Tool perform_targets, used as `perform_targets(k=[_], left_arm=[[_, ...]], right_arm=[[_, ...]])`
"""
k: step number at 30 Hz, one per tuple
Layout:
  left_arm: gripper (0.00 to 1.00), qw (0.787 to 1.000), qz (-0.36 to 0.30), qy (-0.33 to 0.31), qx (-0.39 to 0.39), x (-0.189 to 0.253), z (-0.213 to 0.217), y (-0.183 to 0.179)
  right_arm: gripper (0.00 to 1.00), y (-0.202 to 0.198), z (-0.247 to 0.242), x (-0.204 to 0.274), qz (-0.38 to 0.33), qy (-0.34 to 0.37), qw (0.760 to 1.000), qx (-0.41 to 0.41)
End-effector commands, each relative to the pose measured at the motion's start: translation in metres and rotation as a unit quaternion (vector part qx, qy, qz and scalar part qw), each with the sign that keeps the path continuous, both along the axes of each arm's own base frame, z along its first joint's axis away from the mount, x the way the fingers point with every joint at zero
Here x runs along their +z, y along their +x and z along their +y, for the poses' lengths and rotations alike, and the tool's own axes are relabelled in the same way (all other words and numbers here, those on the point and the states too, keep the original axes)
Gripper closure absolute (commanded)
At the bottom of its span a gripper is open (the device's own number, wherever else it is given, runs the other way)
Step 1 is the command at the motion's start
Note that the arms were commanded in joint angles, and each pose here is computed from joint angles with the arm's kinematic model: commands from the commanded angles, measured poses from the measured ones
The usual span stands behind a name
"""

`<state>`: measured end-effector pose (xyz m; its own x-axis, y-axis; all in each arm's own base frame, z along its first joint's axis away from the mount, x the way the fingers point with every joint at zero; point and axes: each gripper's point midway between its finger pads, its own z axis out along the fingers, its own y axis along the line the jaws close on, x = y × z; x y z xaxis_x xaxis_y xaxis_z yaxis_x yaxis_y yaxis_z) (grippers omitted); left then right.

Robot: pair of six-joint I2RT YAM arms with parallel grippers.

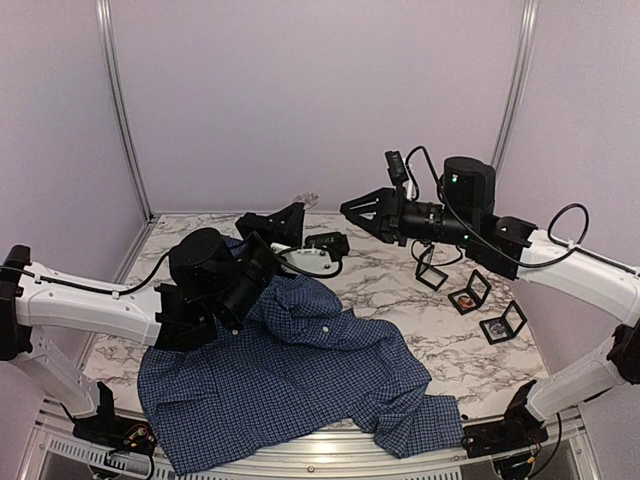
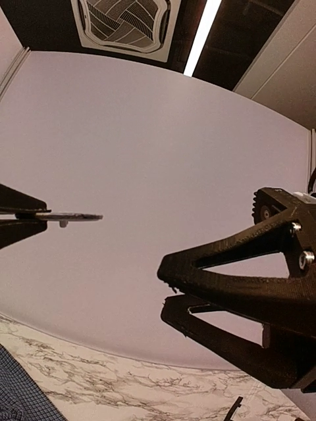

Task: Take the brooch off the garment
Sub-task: Turn over the brooch at the center of the board, then pass from the left arm to the right

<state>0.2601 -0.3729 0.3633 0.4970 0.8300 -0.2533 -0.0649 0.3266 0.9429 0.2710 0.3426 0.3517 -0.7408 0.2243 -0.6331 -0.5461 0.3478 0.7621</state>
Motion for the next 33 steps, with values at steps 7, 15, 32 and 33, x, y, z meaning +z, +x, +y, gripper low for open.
perform_targets(k=[7,15,32,33], left_arm=[[1.0,0.999,-0.042,0.029,0.006,-0.007,0.002,-0.012],[1.0,0.999,-0.04,0.034,-0.002,-0.012,-0.001,-0.016],[1.0,0.998,-0.036,0.047,-0.011,-0.018,-0.003,-0.019],[1.0,0.998,-0.036,0.048,-0.011,-0.018,-0.003,-0.02]], right_arm=[[0.69,-0.004,0.011,0.036,-0.018,0.051,0.998,0.034],[0.7,-0.019,0.036,0.038,-0.003,0.06,0.994,0.087],[0.79,-0.021,0.058,0.028,0.021,0.058,0.991,0.115],[0.81,-0.021,0.058,0.028,0.02,0.059,0.991,0.115]])
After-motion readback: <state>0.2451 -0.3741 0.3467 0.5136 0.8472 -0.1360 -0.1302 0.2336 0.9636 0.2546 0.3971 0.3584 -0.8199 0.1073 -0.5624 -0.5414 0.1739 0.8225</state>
